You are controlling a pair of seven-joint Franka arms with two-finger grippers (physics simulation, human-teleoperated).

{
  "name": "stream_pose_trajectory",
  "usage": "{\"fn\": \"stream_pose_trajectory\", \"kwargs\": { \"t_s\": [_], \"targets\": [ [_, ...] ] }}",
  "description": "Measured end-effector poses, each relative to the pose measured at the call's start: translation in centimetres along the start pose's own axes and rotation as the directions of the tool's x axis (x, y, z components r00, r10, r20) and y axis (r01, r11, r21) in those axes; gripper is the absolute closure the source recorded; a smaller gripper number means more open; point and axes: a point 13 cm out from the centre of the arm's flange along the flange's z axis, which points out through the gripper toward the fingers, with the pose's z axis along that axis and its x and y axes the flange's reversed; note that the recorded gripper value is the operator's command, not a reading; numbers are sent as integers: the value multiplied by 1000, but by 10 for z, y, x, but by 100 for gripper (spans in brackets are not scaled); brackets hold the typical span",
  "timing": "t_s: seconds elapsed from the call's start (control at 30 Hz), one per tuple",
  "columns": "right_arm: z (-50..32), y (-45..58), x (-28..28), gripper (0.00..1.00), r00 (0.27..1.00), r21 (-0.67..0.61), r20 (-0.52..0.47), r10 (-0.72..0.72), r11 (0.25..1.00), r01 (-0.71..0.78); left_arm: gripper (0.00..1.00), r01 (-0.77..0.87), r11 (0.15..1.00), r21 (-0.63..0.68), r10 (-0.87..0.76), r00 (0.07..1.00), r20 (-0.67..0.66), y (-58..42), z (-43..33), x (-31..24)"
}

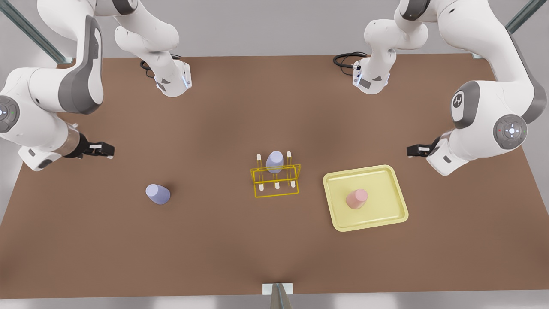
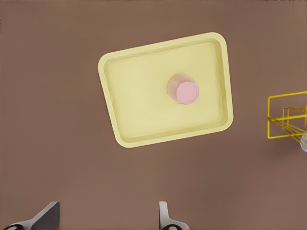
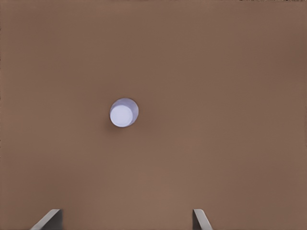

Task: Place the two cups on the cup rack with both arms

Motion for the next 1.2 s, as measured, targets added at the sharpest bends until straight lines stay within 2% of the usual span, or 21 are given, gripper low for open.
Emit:
{"fn": "stream_pose_trajectory", "kwargs": {
  "t_s": [0.07,0.13,0.2,0.27,0.37,0.53,0.67,0.87,1.0,1.2],
  "targets": [
    [2,0,-4,0,1000,-3,7,0,1000,0,0,2,1000,0,-2,1000,3,-1,4,-4],
    [25,3,-18,0,1000,2,-21,-7,1000,7,0,-38,999,-18,37,997,-61,-31,49,-22],
    [90,32,-50,0,996,4,-78,-51,999,51,0,-59,998,-20,57,992,-115,-52,102,-45],
    [157,56,-82,0,992,-5,-96,-80,997,80,0,-67,998,-21,64,988,-141,-70,157,-68],
    [215,76,-114,0,995,-28,-51,-89,996,88,0,-42,999,22,45,993,-109,-88,204,-83],
    [288,83,-121,0,998,-76,10,-54,996,54,0,2,996,84,-3,1000,13,-117,239,-107],
    [291,81,-137,0,994,-89,107,-29,995,39,0,32,994,100,-42,994,100,-120,245,-131],
    [271,77,-149,0,981,-92,194,-20,995,38,0,48,997,60,-56,990,131,-109,265,-137],
    [260,63,-140,0,982,-82,184,-29,996,45,0,58,997,48,-63,991,116,-110,287,-136],
    [292,48,-100,0,992,-49,107,-68,996,74,0,74,997,37,-77,993,88,-109,314,-133]
  ]
}}
